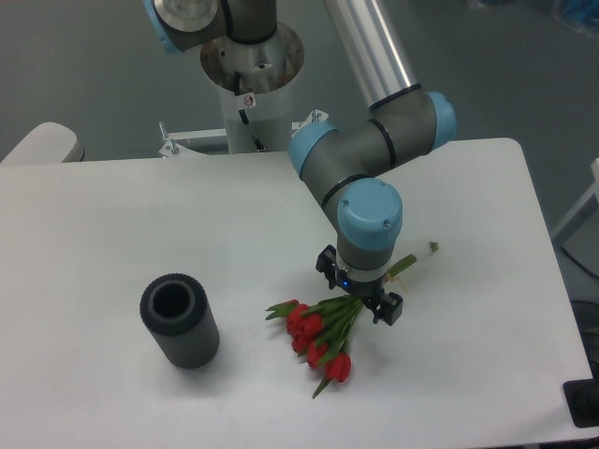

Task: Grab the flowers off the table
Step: 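Close the gripper around the green tulip stems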

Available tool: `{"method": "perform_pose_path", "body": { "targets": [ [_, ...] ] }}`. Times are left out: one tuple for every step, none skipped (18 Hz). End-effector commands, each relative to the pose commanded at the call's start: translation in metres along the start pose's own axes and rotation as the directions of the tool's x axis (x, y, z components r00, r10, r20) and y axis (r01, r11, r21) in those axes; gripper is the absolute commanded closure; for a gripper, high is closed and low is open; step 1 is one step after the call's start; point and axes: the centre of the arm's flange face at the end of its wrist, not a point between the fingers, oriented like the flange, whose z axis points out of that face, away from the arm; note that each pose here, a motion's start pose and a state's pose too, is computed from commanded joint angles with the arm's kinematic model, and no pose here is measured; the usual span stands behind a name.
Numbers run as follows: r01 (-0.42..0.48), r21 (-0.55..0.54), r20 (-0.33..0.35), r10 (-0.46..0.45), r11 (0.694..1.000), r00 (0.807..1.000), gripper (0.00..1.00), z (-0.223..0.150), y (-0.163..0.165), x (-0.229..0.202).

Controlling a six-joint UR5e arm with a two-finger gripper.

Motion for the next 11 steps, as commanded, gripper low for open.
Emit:
{"method": "perform_pose_path", "body": {
  "targets": [
    [0.006,-0.002,-0.001,-0.006,1.000,1.000,0.00,0.004,0.001,0.003],
    [0.018,0.001,0.003,-0.018,1.000,1.000,0.00,0.008,0.002,0.005],
    [0.025,0.006,0.014,-0.025,1.000,1.000,0.00,0.010,0.002,0.006],
    [0.025,0.007,0.017,-0.025,1.000,1.000,0.00,0.012,0.002,0.007],
    [0.028,0.004,0.013,-0.028,1.000,1.000,0.00,0.014,0.003,0.009],
    [0.039,0.004,0.010,-0.039,0.999,0.999,0.00,0.016,0.003,0.010],
    [0.056,0.009,0.019,-0.056,0.998,0.998,0.00,0.017,0.002,0.009],
    [0.070,0.012,0.028,-0.070,0.998,0.997,0.00,0.021,-0.002,0.010],
    [0.085,0.015,0.032,-0.085,0.996,0.996,0.00,0.027,-0.004,0.010],
    [0.093,0.016,0.037,-0.093,0.996,0.995,0.00,0.031,-0.006,0.010],
    [0.096,0.016,0.036,-0.096,0.995,0.995,0.00,0.034,-0.006,0.012]
  ]
}}
